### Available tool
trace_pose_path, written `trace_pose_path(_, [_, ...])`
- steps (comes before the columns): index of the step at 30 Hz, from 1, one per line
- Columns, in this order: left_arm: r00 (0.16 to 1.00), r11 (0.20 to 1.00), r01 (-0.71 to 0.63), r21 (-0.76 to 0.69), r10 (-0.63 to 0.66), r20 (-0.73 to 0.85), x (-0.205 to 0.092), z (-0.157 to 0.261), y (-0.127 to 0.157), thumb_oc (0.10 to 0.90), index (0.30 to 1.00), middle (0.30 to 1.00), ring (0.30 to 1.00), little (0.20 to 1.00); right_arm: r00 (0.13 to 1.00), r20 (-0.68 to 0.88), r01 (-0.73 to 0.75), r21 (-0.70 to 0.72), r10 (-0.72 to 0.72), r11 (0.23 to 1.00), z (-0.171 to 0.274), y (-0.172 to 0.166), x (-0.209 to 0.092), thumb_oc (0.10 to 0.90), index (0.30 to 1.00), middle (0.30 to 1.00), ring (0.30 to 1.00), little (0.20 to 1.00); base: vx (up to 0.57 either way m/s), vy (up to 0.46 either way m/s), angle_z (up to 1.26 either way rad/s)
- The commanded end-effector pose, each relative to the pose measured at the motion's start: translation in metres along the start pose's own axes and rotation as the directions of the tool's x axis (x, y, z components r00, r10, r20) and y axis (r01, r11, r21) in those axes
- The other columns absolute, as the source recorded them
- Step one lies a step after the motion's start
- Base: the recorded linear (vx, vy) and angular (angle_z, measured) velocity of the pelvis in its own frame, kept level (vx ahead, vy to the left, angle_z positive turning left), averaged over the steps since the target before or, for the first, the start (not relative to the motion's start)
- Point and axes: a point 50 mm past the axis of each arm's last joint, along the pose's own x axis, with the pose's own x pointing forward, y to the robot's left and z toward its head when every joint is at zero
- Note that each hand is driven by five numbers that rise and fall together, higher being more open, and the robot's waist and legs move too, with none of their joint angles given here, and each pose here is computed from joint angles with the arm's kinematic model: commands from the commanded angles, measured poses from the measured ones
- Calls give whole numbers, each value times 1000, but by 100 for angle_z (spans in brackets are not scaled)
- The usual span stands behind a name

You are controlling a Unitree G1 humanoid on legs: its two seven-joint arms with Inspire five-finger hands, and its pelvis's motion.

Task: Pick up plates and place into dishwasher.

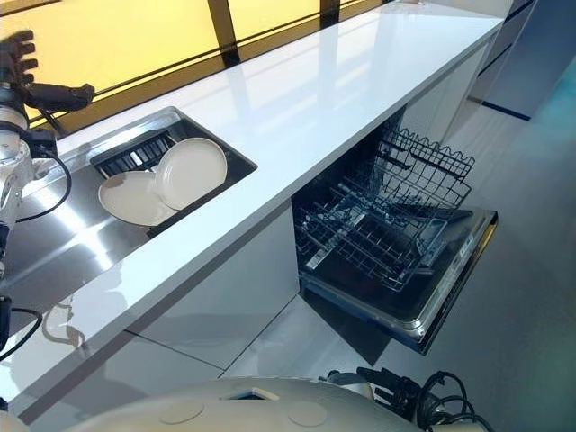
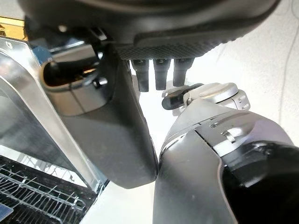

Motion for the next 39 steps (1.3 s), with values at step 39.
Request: trace_pose_path(39, [999,996,18,-90,-15,32,0,-26,29,800,900,900,900,900,997,66,40,-159,-30,986,20,-51,-18,800,900,900,900,900,62,91,-6])
